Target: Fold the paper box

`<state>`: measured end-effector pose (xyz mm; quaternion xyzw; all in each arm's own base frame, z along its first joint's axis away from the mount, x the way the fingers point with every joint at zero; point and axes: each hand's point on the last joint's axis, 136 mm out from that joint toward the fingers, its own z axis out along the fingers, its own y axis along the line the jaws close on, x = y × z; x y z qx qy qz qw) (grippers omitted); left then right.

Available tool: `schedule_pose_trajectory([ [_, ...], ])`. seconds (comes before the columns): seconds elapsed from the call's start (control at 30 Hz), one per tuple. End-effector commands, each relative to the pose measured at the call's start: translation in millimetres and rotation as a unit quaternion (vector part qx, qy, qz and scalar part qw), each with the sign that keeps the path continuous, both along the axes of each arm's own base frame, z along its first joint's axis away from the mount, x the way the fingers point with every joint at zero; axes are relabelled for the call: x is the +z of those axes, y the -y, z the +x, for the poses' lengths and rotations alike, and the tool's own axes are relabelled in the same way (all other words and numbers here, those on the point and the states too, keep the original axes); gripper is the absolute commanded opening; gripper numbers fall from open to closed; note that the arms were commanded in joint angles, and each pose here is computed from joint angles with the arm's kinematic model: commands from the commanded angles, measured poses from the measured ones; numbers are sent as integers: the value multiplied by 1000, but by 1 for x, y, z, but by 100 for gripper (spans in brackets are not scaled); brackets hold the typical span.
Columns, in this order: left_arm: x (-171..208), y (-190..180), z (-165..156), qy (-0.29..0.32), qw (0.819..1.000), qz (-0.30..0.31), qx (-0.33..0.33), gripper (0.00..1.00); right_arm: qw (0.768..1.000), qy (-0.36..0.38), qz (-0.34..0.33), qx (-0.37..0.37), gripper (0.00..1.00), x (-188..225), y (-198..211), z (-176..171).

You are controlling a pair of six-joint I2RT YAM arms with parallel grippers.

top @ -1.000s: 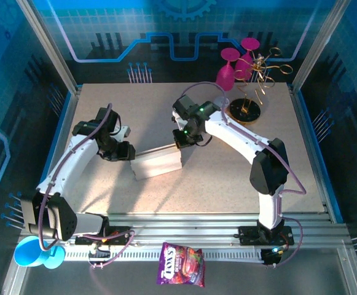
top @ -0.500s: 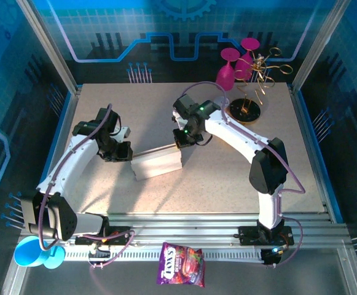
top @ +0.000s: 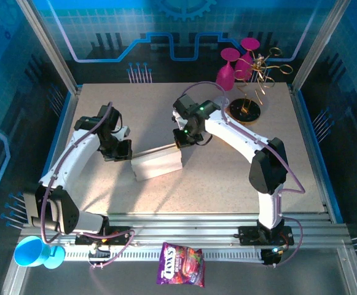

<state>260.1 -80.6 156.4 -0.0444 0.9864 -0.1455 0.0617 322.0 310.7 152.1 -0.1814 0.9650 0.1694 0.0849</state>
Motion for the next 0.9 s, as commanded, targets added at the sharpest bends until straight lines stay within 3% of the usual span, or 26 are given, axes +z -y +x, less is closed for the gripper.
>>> schedule_pose_trajectory([
  [0.0, 8, 7, -1, -18, 1000, -18, 10, 8, 1000, -17, -3, 6, 0, -3, 0, -2],
  [0.87, 12, 14, 5, -46, 997, -37, 41, 2, 1000, -8, -1, -3, 0, 4, -1, 4],
])
